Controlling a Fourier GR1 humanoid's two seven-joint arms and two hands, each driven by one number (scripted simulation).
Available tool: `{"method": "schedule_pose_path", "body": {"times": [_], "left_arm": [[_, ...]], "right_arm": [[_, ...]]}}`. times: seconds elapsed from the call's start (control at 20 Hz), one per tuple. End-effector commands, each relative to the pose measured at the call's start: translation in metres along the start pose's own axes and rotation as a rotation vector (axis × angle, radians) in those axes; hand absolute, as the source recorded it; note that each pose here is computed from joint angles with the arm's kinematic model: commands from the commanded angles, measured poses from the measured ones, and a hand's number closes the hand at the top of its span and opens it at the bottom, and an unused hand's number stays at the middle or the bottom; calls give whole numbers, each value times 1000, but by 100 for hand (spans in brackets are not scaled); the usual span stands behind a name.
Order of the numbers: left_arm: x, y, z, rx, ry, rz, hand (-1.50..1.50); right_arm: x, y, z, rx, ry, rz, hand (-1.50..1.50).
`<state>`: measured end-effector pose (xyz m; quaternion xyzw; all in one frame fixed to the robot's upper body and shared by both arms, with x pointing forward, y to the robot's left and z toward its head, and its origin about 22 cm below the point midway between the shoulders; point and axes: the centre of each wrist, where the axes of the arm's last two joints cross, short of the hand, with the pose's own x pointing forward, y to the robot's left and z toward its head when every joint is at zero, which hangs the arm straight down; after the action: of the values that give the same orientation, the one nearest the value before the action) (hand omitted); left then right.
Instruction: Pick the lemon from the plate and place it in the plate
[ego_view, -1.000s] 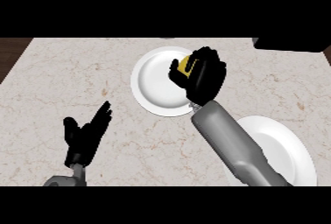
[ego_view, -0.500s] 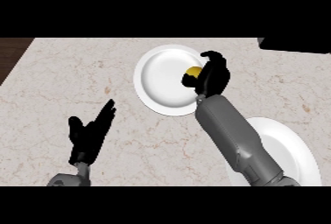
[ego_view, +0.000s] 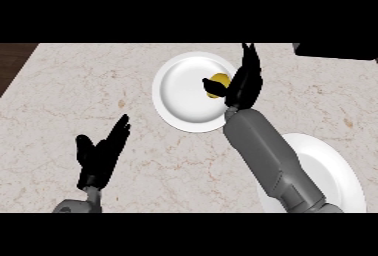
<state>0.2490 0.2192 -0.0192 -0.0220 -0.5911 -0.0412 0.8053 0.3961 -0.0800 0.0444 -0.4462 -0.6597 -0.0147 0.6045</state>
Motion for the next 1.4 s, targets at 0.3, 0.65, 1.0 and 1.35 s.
{"method": "schedule_pose_path", "body": {"times": [0.3,0.65,1.0,1.35], "left_arm": [[5,18,-3,27,52,35,0],[-15,6,9,68,91,35,0],[-19,23,19,71,95,38,0],[-4,11,18,92,81,40,0]], "right_arm": [[-12,-13,20,11,83,-280,-150],[-43,-32,49,229,17,-388,-150],[-66,-53,104,312,5,-311,-150],[-84,-80,127,323,-2,-260,-150]]}}
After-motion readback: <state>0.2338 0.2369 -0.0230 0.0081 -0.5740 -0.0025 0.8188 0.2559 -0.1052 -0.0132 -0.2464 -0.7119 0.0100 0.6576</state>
